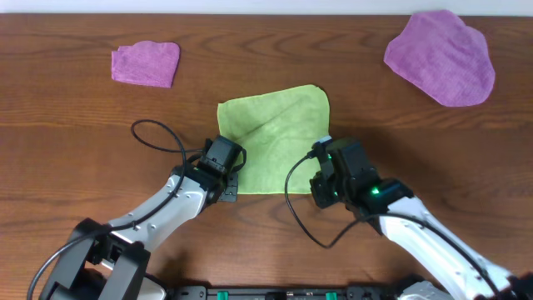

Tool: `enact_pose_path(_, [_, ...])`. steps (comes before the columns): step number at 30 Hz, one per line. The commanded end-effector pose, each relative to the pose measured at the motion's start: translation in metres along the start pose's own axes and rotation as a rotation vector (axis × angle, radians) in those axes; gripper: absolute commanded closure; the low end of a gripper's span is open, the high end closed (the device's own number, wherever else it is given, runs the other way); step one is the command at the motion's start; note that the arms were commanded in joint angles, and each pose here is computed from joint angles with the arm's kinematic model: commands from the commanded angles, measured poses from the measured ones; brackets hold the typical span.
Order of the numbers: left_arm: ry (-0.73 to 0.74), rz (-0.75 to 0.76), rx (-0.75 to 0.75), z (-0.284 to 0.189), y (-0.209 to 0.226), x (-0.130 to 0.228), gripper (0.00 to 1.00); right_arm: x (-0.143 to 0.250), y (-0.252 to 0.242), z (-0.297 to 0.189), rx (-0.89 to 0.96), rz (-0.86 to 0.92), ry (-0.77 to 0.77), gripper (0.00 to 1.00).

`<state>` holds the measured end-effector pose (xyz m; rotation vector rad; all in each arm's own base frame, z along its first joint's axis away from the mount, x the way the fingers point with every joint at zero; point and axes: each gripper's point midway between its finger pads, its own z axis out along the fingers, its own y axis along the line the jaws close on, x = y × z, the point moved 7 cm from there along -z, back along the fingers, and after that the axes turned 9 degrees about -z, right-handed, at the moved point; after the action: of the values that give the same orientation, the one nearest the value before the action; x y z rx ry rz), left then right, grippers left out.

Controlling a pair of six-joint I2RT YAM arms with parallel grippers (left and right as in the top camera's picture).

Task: Fold the cloth

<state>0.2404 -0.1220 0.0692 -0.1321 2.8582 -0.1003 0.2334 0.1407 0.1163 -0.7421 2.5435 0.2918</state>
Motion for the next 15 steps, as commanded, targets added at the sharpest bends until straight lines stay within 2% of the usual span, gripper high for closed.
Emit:
enact_pose_path(1, [-0.001, 0.021, 0.008, -0.001, -0.004, -0.003, 0.94, 0.007, 0.002, 0.017, -0.014, -0.015, 0.053, 0.99])
enact_pose_path(15, [-0.001, 0.022, 0.008, -0.001, -0.004, -0.003, 0.94, 0.011, -0.006, 0.046, 0.030, -0.013, 0.089, 0.99])
